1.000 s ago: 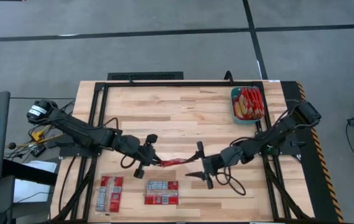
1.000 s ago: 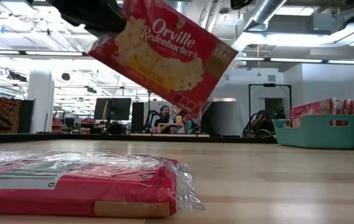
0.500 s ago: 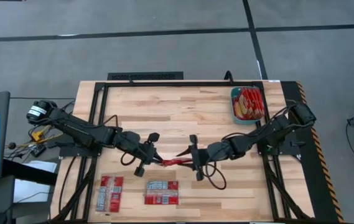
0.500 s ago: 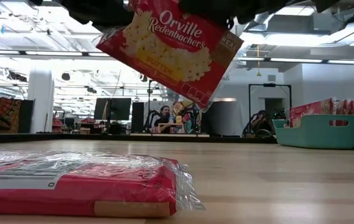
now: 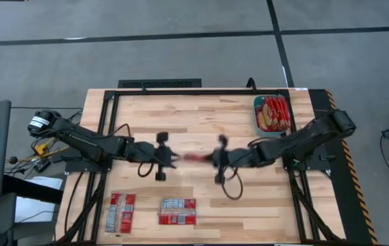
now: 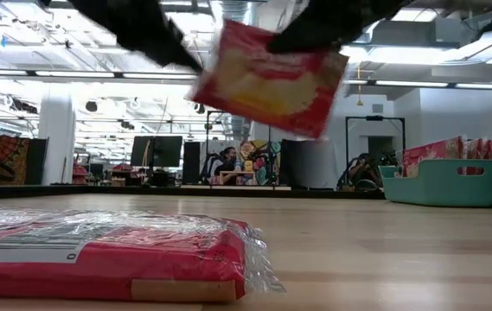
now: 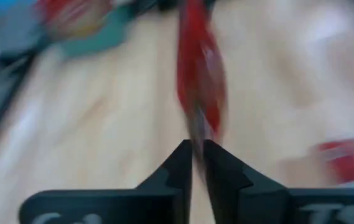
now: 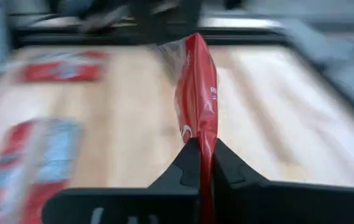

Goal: Sort popcorn bags into baskets
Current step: Put the popcorn bag into the green bin

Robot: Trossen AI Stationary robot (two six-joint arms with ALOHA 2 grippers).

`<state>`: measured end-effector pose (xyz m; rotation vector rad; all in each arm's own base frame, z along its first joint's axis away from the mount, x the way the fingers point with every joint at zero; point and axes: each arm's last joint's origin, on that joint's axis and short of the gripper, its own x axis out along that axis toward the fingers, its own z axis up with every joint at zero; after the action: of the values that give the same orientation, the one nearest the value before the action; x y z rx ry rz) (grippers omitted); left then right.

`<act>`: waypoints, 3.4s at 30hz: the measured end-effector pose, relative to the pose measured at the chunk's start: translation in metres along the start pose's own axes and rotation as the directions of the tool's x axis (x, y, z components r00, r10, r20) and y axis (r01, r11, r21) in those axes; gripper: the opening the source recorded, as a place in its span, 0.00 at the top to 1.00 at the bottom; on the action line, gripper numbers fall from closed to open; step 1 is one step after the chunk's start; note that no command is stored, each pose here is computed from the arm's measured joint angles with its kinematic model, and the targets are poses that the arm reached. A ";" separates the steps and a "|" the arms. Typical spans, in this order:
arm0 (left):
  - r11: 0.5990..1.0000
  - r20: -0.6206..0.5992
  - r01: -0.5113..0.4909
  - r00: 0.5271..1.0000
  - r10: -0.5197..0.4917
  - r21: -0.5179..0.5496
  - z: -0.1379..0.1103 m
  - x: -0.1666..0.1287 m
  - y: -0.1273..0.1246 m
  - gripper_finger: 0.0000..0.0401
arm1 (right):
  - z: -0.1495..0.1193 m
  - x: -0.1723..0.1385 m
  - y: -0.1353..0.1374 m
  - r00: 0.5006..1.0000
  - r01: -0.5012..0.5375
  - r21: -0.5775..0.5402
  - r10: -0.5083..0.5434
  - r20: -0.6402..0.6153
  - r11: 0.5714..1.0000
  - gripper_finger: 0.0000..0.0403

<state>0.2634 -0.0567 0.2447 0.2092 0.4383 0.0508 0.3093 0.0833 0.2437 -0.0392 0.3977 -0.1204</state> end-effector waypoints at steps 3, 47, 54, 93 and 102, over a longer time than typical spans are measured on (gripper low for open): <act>0.986 -0.083 -0.165 0.982 0.167 0.035 -0.007 -0.005 0.009 0.84 | 0.013 -0.027 -0.021 0.987 0.152 0.085 -0.147 -0.063 0.985 0.96; 0.964 -0.209 -0.266 0.944 0.256 -0.020 -0.019 -0.006 0.026 0.52 | -0.111 -0.131 -0.196 0.409 0.912 0.296 -0.692 -0.595 0.284 0.93; 0.963 -0.209 -0.267 0.944 0.256 -0.026 -0.019 -0.006 0.026 0.52 | -0.112 -0.132 -0.196 0.379 0.925 0.275 -0.707 -0.596 0.264 0.85; 0.991 -0.304 -0.121 0.948 0.097 -0.059 -0.029 -0.015 0.000 0.52 | -0.056 -0.137 -0.179 0.571 0.808 0.366 -0.768 -0.291 0.462 0.58; 0.944 -0.316 0.235 0.900 -0.301 -0.229 -0.033 -0.024 -0.058 0.52 | -0.027 -0.093 -0.137 0.791 0.583 0.322 -0.612 -0.013 0.746 0.63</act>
<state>0.2281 -0.1091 0.2129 -0.0499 0.8097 -0.1467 0.1987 -0.0412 0.2629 0.1426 0.2534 -0.8237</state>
